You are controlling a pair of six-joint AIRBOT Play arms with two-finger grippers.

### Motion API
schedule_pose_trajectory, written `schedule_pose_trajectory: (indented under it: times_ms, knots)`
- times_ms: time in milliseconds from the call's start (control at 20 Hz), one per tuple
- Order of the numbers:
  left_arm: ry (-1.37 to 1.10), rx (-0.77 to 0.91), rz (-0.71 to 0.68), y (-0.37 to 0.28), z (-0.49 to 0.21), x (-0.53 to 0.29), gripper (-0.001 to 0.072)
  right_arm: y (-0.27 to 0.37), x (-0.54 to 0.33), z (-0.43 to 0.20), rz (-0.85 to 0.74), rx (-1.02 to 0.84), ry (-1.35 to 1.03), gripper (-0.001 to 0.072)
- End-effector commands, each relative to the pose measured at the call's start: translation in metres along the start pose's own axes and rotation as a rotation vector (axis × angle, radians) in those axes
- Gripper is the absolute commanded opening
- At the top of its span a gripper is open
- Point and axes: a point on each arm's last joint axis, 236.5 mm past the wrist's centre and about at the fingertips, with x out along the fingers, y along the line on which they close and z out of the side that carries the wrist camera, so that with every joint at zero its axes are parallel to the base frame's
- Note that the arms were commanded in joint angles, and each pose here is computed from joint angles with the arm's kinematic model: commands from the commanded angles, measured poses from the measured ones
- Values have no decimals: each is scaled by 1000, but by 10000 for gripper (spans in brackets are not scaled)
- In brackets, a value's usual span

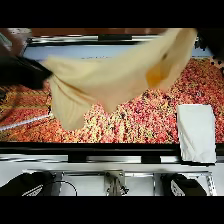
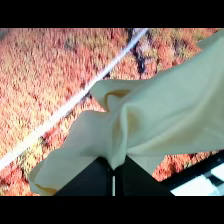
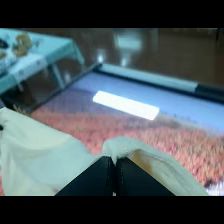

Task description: Fold the shirts.

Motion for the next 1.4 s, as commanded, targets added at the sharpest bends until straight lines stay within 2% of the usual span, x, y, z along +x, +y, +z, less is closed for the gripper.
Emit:
schedule_pose_trajectory:
  times_ms: [0,150,200,250,350,400,550,650,750,1000,1050,1150,1350]
  knots:
    - [301,-22,77,27,-99,88,36,-20,-5,-109,-68,168,416,65]
    - [428,-127,108,38,-153,141,37,-35,14,-163,-69,326,544,64]
    - [456,-145,116,41,-159,148,67,-35,23,-174,-50,366,555,65]
    - [466,-162,123,45,-160,152,181,-34,31,-180,-31,395,549,65]
    - [457,-181,134,51,-151,145,528,-33,45,-183,-13,408,526,65]
    - [468,-186,138,53,-146,135,588,-30,51,-182,-5,398,517,65]
    - [469,-183,115,43,-126,95,587,-23,66,-179,13,367,500,64]
    - [449,-207,0,12,-124,82,584,-25,74,-184,-2,340,515,65]
    - [512,-217,-113,-23,-152,86,584,-30,79,-191,-18,323,540,65]
    - [663,-342,-296,-101,-255,144,588,-38,86,-199,-34,328,566,65]
    - [654,-355,-284,-102,-268,157,627,-38,86,-199,-34,327,566,65]
    - [619,-458,-268,-102,-276,184,627,-39,86,-198,-36,316,561,65]
    - [604,-576,-371,-131,-273,215,626,-43,88,-196,-47,310,547,65]
